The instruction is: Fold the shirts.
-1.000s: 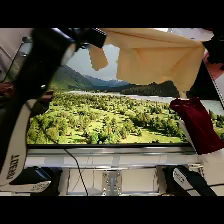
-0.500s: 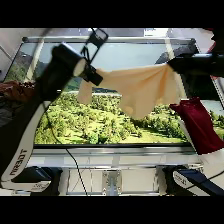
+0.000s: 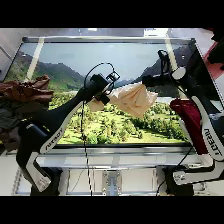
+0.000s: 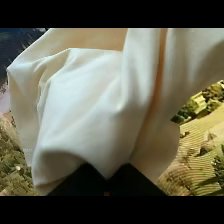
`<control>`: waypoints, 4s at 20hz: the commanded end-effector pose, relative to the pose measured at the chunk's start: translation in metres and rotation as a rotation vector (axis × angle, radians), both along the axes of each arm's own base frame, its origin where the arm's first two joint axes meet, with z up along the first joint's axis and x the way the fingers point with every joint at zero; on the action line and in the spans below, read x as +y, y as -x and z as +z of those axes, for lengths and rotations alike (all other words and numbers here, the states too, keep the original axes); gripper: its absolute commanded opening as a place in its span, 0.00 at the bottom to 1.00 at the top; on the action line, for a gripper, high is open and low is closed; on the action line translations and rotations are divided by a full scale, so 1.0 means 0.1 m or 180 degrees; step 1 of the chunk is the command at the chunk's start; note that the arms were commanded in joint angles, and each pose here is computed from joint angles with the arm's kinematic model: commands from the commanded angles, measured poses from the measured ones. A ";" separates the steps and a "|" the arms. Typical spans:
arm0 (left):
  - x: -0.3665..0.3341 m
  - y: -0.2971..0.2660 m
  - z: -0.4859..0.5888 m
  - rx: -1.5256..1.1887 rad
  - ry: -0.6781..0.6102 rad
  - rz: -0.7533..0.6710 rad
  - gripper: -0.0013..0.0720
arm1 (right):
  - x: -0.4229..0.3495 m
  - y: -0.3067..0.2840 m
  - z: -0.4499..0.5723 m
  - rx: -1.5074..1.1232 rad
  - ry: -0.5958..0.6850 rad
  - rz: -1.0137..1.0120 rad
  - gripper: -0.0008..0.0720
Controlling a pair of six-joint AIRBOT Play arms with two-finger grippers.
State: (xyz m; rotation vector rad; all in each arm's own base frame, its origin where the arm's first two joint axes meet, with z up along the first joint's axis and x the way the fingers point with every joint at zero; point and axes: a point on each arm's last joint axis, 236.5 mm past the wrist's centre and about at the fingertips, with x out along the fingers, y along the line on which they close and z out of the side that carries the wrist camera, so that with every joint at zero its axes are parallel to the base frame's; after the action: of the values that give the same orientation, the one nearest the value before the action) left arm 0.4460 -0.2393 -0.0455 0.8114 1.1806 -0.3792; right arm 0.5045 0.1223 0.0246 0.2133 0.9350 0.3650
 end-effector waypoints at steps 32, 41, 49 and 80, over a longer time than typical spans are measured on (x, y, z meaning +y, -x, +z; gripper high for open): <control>1.40 -0.72 1.91 -0.1747 0.0055 0.1345 0.39 | 0.17 1.08 -0.96 0.0597 -0.0988 -0.0524 0.75; 1.31 -0.71 1.83 -0.1657 0.0188 0.1333 0.39 | 0.38 1.14 -1.22 0.0854 -0.1214 -0.0501 0.52; 2.05 -0.35 0.81 -0.0950 0.0049 0.2141 0.35 | 0.59 0.85 -0.77 0.0450 -0.1342 -0.0145 0.05; 0.18 0.20 -0.54 -0.0262 0.0224 -0.0571 0.82 | 0.26 0.80 0.04 0.0137 -0.1281 0.0032 0.05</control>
State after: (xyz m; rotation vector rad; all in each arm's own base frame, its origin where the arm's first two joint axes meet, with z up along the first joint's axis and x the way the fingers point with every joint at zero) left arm 0.4247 -0.2353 -0.0881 0.8375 0.9765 -0.5941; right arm 0.4244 0.1488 0.0291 0.5923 0.8981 0.5587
